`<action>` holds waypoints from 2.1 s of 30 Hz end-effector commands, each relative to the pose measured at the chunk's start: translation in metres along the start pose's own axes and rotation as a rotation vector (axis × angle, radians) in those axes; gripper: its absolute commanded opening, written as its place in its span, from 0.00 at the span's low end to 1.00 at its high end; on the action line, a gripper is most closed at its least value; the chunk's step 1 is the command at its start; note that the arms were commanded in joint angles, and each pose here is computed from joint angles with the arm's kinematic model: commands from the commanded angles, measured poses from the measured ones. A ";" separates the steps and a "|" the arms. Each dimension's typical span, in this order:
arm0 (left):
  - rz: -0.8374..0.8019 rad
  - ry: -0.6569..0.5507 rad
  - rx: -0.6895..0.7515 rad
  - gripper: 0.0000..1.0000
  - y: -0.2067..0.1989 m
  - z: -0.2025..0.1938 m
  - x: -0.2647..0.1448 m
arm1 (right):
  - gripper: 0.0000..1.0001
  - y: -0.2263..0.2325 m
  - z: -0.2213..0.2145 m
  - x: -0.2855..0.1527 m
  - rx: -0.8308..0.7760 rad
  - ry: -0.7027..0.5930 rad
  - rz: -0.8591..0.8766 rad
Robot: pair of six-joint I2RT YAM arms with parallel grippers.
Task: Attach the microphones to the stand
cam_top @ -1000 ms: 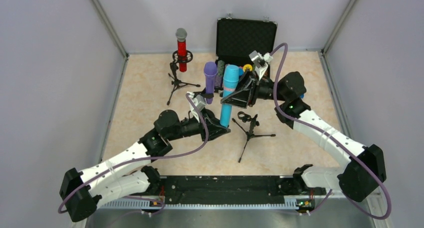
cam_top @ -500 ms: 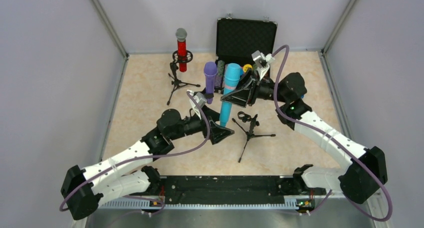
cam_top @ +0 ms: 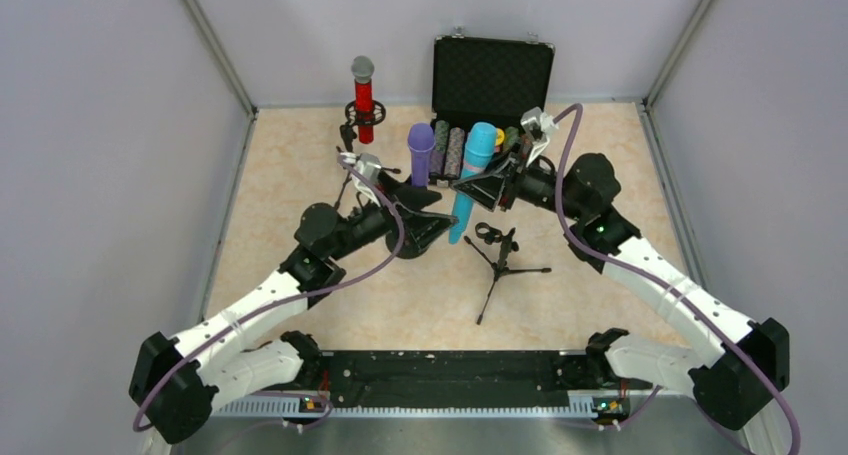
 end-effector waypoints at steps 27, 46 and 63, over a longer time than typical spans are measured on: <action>1.104 -0.382 0.057 0.99 0.120 0.087 -0.160 | 0.00 -0.017 0.009 0.006 -0.069 0.031 -0.115; 0.861 0.031 0.297 0.99 0.153 0.040 -0.151 | 0.00 -0.024 0.029 -0.013 -0.252 0.039 -0.288; 0.835 0.095 0.288 0.99 0.157 0.029 -0.147 | 0.00 -0.033 0.002 -0.025 -0.306 0.115 -0.334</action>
Point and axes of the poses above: each gripper's point midway between its finger pads, its own x axis out along the fingers, its own y axis along the line the jaws close on, z = x × y, the point moved 8 cm from there along -x, back along the fingers, and after that the axes turned 11 degrees about -x, right-handed, at the moved point
